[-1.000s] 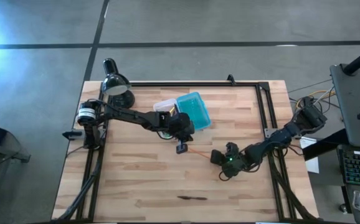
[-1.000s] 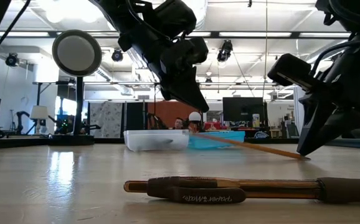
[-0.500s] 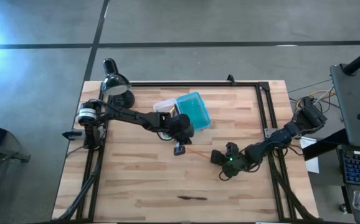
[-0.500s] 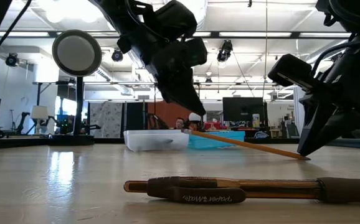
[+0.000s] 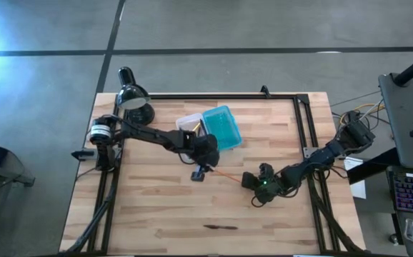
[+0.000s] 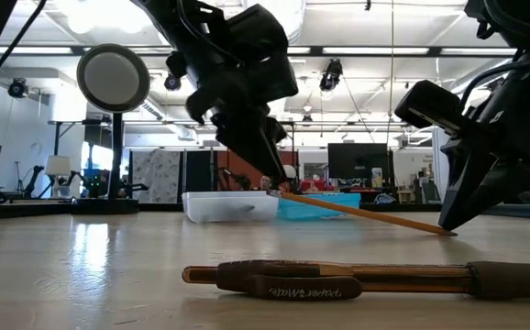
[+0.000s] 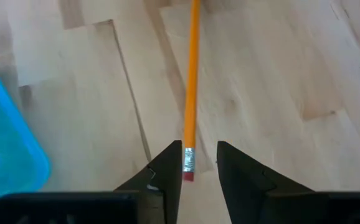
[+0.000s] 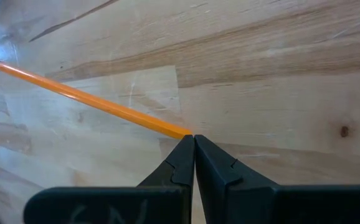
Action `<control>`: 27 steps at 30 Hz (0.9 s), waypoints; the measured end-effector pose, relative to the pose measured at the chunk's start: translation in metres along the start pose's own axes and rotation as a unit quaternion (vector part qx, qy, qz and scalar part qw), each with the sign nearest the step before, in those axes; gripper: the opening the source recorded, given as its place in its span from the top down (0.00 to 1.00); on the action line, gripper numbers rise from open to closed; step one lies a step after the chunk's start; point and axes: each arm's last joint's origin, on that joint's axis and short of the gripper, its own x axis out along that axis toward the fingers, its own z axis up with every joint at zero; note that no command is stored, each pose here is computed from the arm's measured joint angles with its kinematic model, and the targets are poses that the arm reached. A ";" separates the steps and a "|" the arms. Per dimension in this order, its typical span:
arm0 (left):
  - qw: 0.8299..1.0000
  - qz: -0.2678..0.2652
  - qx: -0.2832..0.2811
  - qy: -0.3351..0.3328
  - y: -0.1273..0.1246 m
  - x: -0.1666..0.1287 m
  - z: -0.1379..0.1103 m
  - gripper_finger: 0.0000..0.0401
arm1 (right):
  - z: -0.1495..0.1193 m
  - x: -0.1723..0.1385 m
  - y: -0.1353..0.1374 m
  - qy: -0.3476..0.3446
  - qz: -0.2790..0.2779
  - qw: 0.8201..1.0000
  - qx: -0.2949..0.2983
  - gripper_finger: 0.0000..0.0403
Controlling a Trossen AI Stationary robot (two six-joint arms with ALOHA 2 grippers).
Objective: Pick & place school supplies into a supply box
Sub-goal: Put the orange pencil into the supply box
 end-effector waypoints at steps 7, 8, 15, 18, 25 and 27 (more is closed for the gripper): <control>1.000 0.013 0.027 0.000 -0.001 0.006 -0.002 0.79 | 0.000 0.000 0.000 0.000 -0.001 1.000 0.000 0.98; 1.000 0.012 0.026 0.004 -0.001 0.008 -0.003 0.79 | 0.000 0.000 0.000 0.000 -0.001 1.000 0.000 0.98; 0.999 0.018 0.026 0.016 0.000 0.015 -0.007 0.79 | 0.000 0.000 -0.001 0.001 -0.002 1.000 -0.001 0.98; 0.999 0.024 0.028 0.022 0.001 0.019 -0.009 0.79 | 0.000 0.000 -0.001 0.001 -0.003 1.000 -0.001 0.98; 0.999 0.024 0.027 0.024 0.001 0.021 -0.010 0.79 | 0.000 0.000 -0.001 0.002 -0.004 1.000 0.000 0.98; 0.999 0.024 0.027 0.024 0.001 0.021 -0.010 0.79 | 0.000 0.000 -0.001 0.002 -0.004 1.000 0.000 0.98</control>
